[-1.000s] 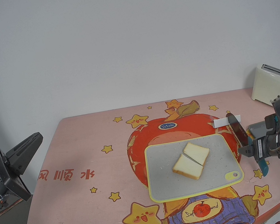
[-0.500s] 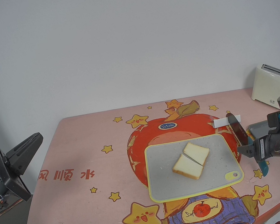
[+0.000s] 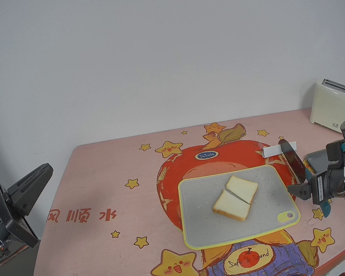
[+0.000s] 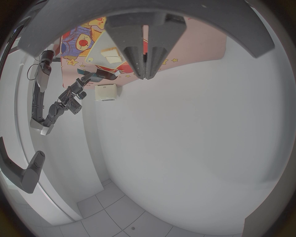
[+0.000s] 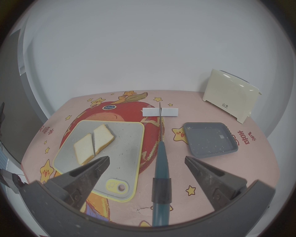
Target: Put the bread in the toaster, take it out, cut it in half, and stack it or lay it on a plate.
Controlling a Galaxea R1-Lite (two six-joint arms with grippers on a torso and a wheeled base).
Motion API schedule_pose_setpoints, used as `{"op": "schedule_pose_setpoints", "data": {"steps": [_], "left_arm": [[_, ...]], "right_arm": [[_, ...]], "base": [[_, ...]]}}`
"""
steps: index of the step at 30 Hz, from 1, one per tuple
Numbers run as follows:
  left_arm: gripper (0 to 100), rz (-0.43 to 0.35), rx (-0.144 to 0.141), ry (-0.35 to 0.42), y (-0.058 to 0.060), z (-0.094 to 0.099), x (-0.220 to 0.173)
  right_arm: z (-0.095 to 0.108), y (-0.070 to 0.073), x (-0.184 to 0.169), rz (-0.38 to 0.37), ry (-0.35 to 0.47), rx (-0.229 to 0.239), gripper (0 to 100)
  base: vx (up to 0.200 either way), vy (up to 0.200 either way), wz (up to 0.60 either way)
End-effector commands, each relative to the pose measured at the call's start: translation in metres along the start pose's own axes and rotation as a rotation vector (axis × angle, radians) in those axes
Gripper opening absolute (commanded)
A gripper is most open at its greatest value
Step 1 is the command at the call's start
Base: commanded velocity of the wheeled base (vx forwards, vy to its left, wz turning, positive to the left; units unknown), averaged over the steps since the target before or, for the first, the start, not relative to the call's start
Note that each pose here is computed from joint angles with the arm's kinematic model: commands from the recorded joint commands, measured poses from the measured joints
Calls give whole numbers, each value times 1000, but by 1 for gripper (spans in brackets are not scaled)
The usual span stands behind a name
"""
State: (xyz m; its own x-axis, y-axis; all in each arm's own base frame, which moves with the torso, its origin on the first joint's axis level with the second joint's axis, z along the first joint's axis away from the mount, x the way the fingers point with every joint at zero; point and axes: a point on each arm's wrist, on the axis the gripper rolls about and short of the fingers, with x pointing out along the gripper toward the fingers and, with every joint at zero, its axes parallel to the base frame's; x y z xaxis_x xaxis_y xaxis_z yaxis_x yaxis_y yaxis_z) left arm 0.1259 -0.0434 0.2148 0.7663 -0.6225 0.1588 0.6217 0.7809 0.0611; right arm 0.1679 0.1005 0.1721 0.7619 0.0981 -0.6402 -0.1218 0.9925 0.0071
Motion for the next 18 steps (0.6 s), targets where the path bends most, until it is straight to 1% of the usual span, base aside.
{"op": "schedule_pose_setpoints", "data": {"steps": [1, 11, 12, 14, 16, 18], "left_arm": [[0, 0, 1, -1, 0, 0, 0], [0, -1, 1, 1, 0, 0, 0], [0, -9, 2, 1, 0, 0, 0], [0, -31, 15, 4, -1, -1, 0], [0, -35, 27, 13, -1, -4, -1], [0, -35, 29, 16, -1, -4, -1]], "right_arm": [[0, 3, 0, 9, 2, -10, 100], [-1, 9, -2, 36, 1, -28, 100], [-1, 10, -2, 37, 1, -29, 100], [-2, 10, -2, 41, 1, -29, 100], [-3, 14, -3, 55, 3, -41, 100], [-3, 16, -3, 64, 3, -40, 100]], "base": [[0, 0, 0], [0, 0, 0], [0, 0, 0], [0, 0, 0], [0, 0, 0], [0, 0, 0]]}}
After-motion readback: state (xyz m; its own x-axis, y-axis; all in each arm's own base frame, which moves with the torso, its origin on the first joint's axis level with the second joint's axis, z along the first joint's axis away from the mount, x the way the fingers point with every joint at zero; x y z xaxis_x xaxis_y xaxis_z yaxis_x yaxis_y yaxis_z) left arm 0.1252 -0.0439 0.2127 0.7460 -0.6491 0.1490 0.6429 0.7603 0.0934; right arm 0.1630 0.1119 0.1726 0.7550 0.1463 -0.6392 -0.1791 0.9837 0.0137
